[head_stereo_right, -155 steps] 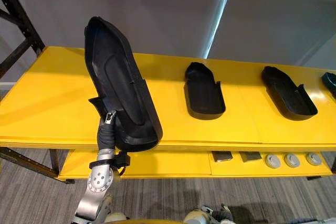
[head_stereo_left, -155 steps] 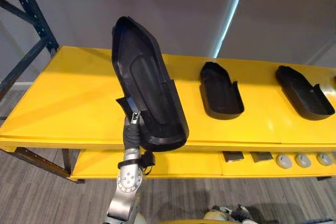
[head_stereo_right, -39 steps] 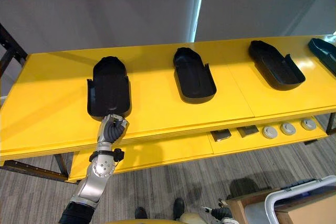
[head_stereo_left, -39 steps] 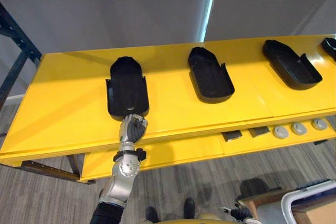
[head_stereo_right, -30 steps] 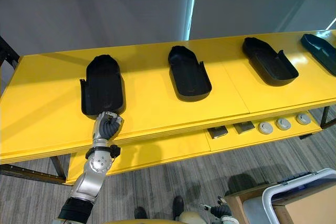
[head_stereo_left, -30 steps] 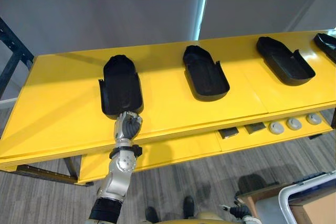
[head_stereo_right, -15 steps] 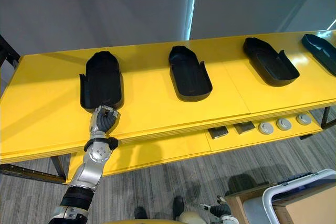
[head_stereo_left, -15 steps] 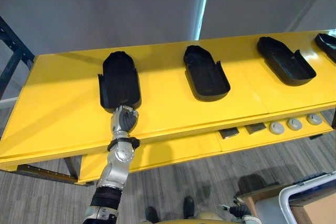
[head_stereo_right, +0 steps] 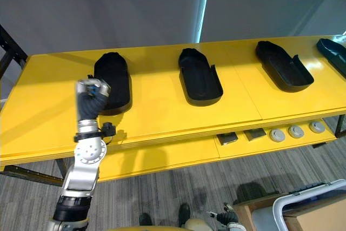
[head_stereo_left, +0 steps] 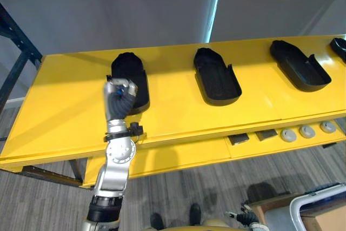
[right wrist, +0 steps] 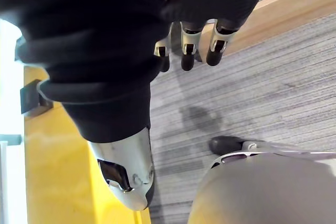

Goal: Walk over and take plastic housings, then place them on the shelf

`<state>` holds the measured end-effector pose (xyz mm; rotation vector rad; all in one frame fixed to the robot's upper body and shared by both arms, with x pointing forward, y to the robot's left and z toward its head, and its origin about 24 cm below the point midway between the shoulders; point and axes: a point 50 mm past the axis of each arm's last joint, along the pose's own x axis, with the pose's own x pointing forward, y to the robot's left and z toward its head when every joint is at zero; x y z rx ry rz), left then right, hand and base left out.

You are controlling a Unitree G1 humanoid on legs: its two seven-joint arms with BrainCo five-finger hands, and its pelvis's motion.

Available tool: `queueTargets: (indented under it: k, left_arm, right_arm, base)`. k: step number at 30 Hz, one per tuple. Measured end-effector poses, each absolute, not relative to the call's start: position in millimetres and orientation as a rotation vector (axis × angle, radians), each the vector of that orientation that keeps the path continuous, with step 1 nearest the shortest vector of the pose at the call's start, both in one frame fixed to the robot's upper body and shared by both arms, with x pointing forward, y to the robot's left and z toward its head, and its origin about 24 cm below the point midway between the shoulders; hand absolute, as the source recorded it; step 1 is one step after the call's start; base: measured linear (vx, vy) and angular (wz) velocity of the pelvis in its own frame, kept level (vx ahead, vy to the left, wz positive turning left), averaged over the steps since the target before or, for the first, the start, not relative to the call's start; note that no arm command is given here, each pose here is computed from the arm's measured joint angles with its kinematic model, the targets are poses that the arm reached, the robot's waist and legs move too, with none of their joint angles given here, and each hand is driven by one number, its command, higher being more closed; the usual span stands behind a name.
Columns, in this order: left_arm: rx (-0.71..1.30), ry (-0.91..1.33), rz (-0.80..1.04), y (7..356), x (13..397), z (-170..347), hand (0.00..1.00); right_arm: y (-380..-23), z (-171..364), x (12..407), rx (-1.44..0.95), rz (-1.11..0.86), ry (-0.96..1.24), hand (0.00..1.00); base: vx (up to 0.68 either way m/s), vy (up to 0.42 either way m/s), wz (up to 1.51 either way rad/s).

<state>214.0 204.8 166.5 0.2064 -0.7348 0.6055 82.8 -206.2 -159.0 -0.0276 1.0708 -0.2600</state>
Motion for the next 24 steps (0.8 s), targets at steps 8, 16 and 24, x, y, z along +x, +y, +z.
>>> queueTargets:
  k: [8, 16, 24]
  left_arm:
    - [0.126, -0.178, 1.001, 278, 164, 56, 0.0]
    - [-0.105, 0.685, 1.004, 271, 82, -101, 0.0]
    - [-0.197, 1.025, 0.791, 220, 44, -151, 0.0]
  right_arm:
    - [-210, -159, 76, -0.028, -0.29, 1.081, 0.0]
    - [-191, -153, 91, 0.032, -0.291, 1.012, 0.0]
    - [-189, -155, 86, 0.058, -0.346, 1.037, 0.0]
  base:
    - [-0.02, 0.015, 0.14]
    - [0.0, 0.008, 0.0]
    - [0.01, 0.009, -0.02]
